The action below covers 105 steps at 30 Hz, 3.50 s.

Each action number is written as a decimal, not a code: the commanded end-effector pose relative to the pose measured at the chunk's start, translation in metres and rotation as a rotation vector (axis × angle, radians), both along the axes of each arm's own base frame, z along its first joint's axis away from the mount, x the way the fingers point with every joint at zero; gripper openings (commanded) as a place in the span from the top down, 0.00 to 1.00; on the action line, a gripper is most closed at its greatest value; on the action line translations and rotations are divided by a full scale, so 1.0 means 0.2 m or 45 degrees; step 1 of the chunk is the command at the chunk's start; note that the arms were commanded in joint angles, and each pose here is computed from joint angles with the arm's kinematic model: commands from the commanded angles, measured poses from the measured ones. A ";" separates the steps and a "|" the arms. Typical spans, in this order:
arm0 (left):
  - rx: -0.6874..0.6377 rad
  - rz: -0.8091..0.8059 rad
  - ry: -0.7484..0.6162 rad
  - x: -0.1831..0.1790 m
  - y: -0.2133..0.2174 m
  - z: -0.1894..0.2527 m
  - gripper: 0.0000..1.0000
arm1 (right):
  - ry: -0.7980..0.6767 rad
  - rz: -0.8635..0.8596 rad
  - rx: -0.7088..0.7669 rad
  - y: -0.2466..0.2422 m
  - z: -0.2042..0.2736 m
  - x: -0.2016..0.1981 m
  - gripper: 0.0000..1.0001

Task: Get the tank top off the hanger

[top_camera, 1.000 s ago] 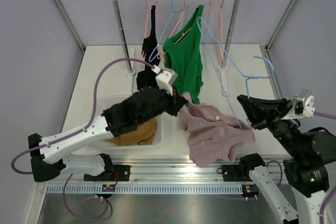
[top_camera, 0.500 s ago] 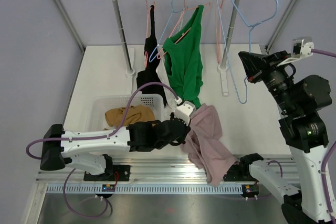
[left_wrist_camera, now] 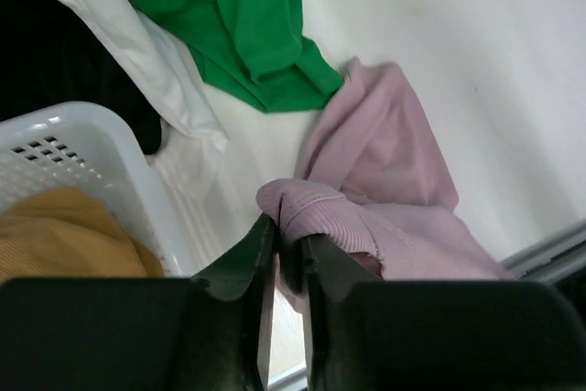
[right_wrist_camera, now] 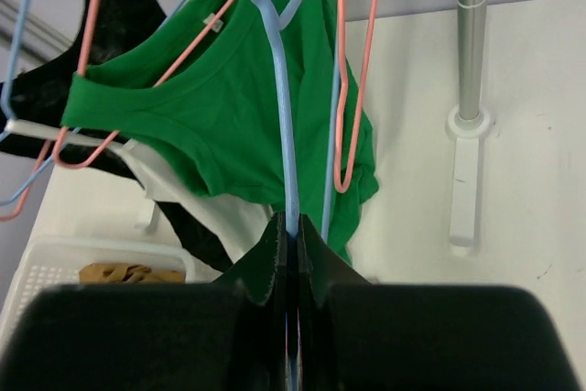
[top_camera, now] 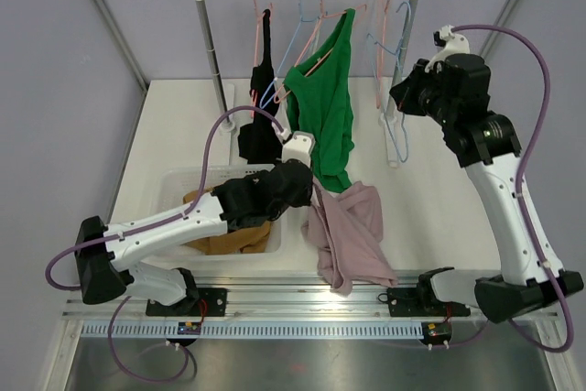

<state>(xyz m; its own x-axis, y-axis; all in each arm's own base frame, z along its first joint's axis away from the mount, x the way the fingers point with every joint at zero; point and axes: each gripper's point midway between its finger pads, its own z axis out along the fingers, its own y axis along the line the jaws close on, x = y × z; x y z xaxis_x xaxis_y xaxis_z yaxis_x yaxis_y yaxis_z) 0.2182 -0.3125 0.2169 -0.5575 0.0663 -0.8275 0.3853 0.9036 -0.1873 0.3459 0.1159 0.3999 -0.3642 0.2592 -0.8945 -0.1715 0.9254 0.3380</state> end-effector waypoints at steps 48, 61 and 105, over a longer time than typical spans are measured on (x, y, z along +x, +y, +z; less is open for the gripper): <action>0.090 -0.371 0.076 -0.19 -0.36 -0.16 0.01 | -0.251 0.036 -0.030 -0.05 0.39 -0.17 0.01; 0.299 -0.435 0.440 -0.28 -0.57 -0.91 0.01 | -0.372 0.414 0.108 0.04 0.24 -0.85 0.01; 0.023 0.740 0.407 0.09 1.02 -0.58 1.00 | -0.364 0.420 0.163 0.11 0.30 -0.66 0.00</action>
